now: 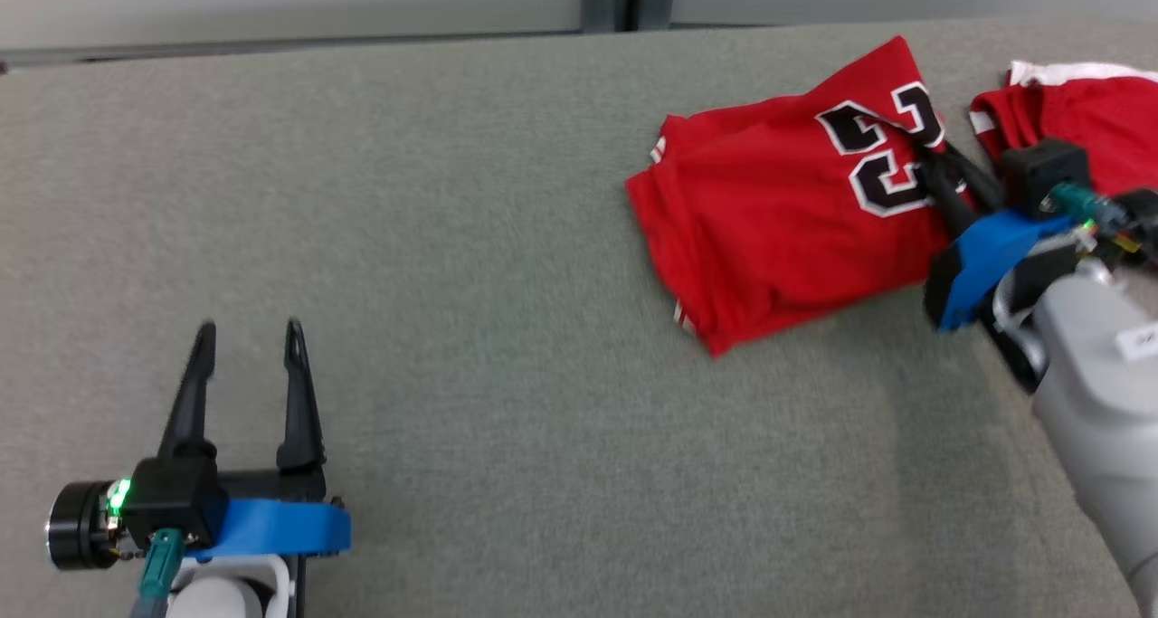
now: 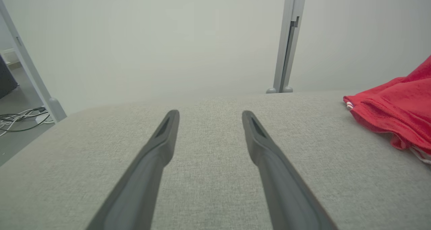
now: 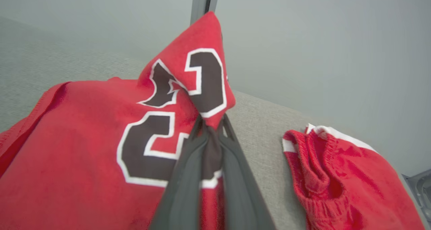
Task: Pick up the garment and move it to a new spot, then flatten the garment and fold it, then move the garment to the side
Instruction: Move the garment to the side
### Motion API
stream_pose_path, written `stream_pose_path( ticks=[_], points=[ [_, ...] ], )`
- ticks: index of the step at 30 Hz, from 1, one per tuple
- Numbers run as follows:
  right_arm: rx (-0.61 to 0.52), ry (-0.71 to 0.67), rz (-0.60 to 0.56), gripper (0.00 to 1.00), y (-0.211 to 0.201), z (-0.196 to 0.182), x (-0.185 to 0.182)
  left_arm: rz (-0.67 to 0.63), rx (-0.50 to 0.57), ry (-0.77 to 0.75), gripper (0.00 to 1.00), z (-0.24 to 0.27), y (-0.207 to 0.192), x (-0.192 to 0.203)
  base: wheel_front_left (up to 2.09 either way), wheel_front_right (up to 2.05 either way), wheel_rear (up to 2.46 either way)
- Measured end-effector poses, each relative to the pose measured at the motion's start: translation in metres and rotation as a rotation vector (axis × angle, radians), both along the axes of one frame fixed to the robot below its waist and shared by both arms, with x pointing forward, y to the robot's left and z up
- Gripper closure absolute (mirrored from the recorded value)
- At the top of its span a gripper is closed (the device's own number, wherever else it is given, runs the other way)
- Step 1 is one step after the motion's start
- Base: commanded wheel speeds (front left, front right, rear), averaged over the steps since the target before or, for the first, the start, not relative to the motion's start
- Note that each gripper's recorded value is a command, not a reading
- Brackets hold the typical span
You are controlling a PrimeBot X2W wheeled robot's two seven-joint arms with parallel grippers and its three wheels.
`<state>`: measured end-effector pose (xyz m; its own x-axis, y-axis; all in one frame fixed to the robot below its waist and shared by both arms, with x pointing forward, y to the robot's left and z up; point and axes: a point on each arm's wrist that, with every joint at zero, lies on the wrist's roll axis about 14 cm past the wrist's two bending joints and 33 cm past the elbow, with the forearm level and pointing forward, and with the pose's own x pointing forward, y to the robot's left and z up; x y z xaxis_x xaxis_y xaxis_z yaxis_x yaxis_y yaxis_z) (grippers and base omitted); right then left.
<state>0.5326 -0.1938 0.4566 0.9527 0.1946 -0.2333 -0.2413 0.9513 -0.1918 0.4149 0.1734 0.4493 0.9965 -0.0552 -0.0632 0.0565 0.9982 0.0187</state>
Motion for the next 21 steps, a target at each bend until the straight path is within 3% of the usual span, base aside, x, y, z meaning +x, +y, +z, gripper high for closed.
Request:
stream_pose_path(
  ticks=[11,21],
  points=[
    [-0.164,-0.013,-0.247,1.0,-0.148,0.016,0.019,-0.18,0.032,-0.036,0.0,-0.021,-0.048,0.06,0.0,0.0,0.0],
    [-0.281,0.035,-0.413,1.0,-0.235,0.026,0.007,-0.288,0.035,-0.09,0.0,-0.03,-0.079,0.086,0.0,0.0,0.0]
  ],
)
